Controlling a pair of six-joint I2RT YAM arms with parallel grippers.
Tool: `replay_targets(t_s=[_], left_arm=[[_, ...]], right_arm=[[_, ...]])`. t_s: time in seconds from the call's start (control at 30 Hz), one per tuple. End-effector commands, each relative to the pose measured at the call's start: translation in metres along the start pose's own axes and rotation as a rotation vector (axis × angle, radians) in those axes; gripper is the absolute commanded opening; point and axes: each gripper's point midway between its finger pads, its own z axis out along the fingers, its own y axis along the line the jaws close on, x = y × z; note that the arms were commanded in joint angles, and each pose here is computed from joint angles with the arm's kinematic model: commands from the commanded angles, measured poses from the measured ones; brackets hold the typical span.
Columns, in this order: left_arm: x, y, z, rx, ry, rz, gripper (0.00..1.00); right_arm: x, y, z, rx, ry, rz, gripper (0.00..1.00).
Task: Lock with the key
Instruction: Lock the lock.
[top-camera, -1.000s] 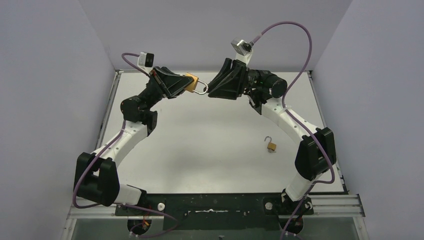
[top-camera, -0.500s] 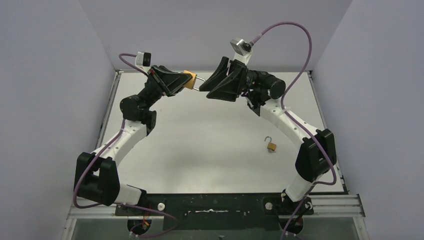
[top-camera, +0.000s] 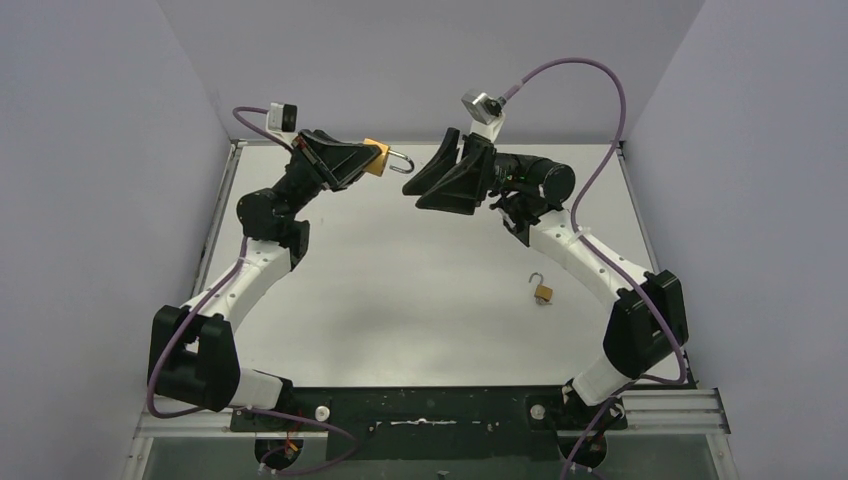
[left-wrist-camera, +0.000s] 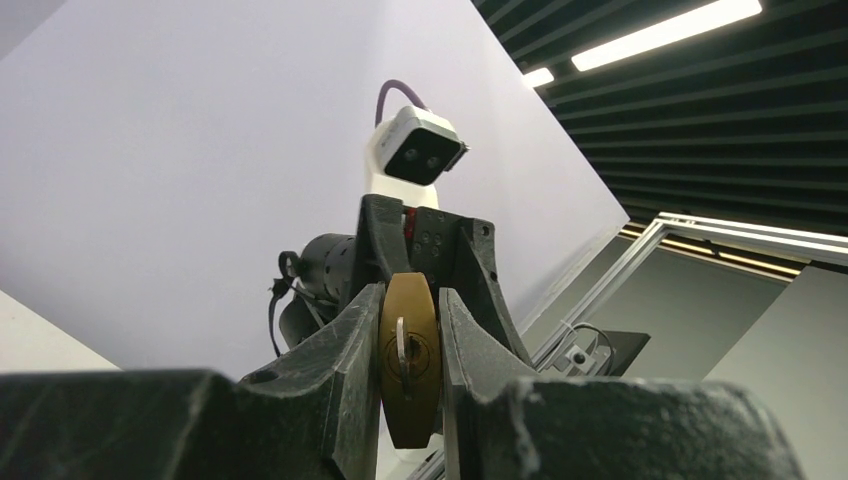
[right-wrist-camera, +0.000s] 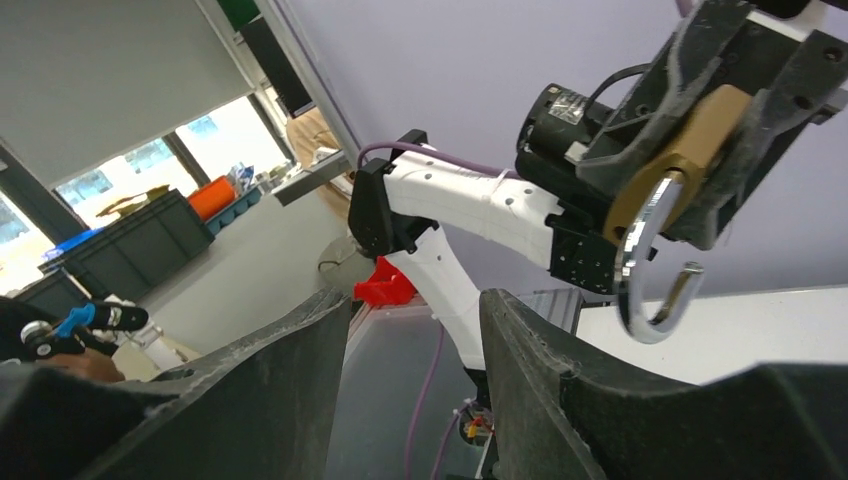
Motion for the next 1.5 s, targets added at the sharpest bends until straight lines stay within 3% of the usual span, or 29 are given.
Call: replay_targets(t_s=[0.0, 0.13, 0.3, 0.37, 0.63, 0.93, 1.47], left_arm=[[-0.009, -0.050, 0.003, 0.120, -0.020, 0.105, 0.00], [-0.013, -0.052, 0.001, 0.117, -0.026, 0.108, 0.00], [-0.018, -0.055, -0.001, 0.130, -0.036, 0.092, 0.00], [-0.017, -0.055, 0.001, 0.132, -0.031, 0.081, 0.00], [-0.001, -0.067, 0.010, 0.167, 0.037, 0.037, 0.00], [0.000, -0.064, 0.010, 0.160, 0.043, 0.025, 0.00], [0.000, -0.059, 0.009, 0.151, 0.043, 0.019, 0.00]], right_arm=[[-0.010, 0.061, -0.001, -0.104, 0.069, -0.161, 0.51], [-0.005, 0.048, -0.012, 0.015, 0.126, -0.234, 0.50], [0.013, 0.008, -0.047, 0.333, 0.254, -0.346, 0.55], [0.015, 0.001, -0.050, 0.348, 0.262, -0.339, 0.57], [-0.012, -0.008, -0.028, 0.187, 0.178, -0.392, 0.66], [-0.033, 0.021, -0.011, -0.014, 0.096, -0.475, 0.69], [-0.030, 0.023, 0.011, -0.096, 0.098, -0.446, 0.68]])
